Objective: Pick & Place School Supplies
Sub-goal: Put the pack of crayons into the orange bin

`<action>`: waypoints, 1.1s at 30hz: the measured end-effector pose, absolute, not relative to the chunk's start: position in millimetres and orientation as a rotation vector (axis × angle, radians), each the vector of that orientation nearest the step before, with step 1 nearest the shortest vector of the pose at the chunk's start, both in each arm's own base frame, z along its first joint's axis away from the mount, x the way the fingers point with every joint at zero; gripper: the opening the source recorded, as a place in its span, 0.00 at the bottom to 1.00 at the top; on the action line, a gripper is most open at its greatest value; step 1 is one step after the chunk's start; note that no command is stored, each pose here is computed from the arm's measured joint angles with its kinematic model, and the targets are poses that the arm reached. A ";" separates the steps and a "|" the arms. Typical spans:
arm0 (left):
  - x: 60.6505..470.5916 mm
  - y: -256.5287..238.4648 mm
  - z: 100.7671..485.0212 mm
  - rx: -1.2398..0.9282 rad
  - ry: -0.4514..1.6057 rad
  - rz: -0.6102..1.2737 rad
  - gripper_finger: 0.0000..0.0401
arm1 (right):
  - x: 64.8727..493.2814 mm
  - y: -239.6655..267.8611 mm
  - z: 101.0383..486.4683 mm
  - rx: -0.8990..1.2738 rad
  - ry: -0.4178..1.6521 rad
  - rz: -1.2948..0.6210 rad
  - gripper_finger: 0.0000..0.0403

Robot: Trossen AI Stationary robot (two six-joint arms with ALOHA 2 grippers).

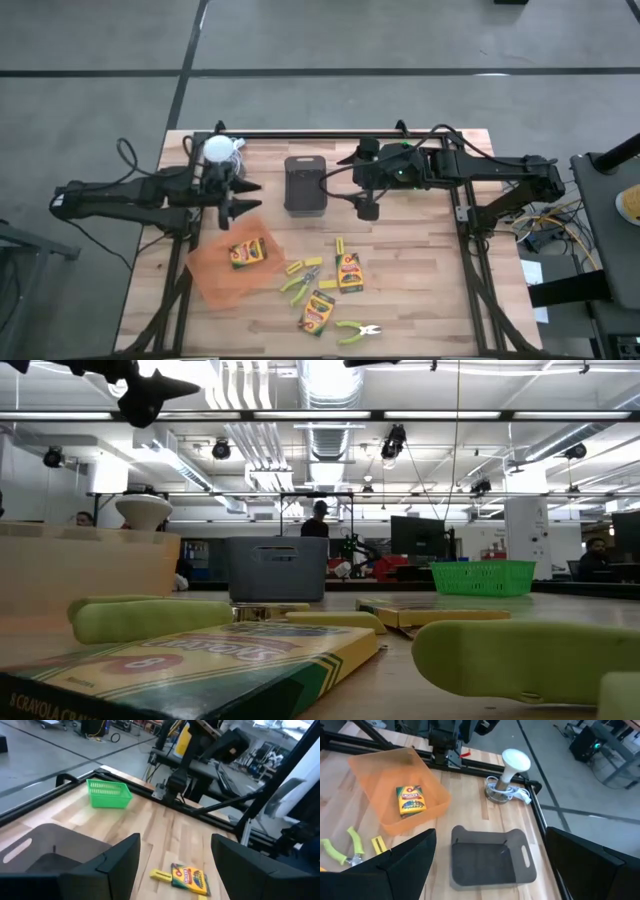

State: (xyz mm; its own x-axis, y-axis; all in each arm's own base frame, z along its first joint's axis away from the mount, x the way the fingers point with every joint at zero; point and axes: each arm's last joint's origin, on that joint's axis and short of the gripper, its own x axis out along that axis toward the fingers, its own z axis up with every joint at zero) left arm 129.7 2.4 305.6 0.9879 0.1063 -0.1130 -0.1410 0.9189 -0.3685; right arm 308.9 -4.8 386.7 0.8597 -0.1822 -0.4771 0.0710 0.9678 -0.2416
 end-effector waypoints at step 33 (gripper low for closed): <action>134.3 5.0 300.5 -0.381 0.093 0.221 0.62 | 294.4 5.0 387.1 0.032 0.589 -0.127 0.92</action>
